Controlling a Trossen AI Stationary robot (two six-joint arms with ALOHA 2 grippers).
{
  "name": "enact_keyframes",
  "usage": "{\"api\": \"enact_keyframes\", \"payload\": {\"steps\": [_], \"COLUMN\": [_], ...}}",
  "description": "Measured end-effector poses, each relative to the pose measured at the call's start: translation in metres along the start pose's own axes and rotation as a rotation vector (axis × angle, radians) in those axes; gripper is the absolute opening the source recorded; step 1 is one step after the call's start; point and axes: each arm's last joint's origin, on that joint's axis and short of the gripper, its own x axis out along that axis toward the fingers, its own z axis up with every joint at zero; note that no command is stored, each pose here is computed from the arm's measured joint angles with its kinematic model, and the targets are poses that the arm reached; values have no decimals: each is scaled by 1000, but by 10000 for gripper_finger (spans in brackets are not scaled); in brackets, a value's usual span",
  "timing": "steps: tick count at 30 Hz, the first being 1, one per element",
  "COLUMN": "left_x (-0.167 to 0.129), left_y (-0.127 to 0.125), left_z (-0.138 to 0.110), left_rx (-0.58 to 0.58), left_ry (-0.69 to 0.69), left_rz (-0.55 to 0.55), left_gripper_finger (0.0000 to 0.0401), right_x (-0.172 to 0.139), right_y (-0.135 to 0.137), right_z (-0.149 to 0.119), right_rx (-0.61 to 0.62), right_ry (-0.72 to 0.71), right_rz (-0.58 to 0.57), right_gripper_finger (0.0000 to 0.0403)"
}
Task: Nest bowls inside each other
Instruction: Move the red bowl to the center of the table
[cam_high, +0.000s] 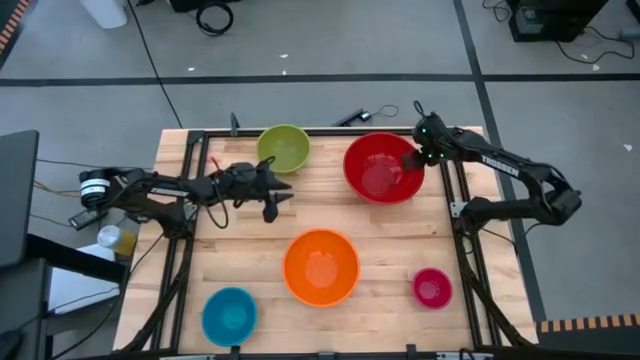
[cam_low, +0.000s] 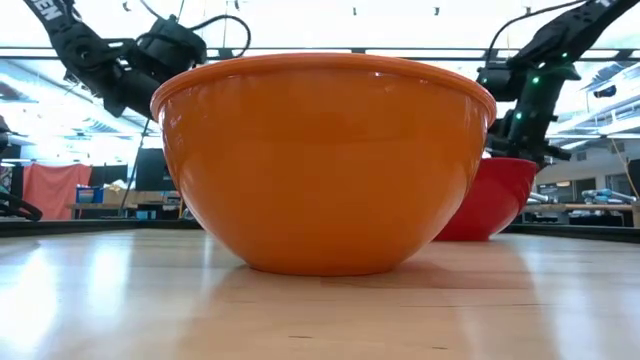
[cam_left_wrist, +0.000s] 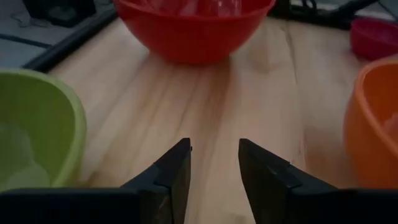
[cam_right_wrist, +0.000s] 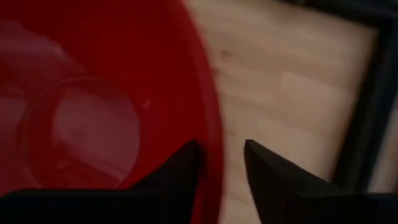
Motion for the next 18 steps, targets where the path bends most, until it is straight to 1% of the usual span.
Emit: {"api": "enact_keyframes", "payload": {"steps": [2, 4, 7, 12, 15, 18], "left_x": [-7, -16, -31, -55, -65, -70], "left_y": [0, 1, 6, 18, 23, 28], "left_z": [5, 9, 12, 15, 15, 18], "left_rx": [2, 12, 51, 66, 73, 68], "left_ry": [-13, -26, -5, 7, 19, -10], "left_rz": [2, 15, 50, 126, 162, 195], "left_gripper_finger": [139, 140, 140, 140, 140, 140], "right_x": [2, 2, 0, -6, -7, -5], "right_y": [8, 20, 41, 76, 91, 107], "right_z": [-2, -4, -9, -29, -38, -41], "right_rx": [7, 28, 39, 34, 59, 48], "right_ry": [29, 52, 60, 109, 99, 72], "right_rz": [65, 166, 259, 327, 319, 376], "right_gripper_finger": [87, 58, 37, 40, 47, 56]}}
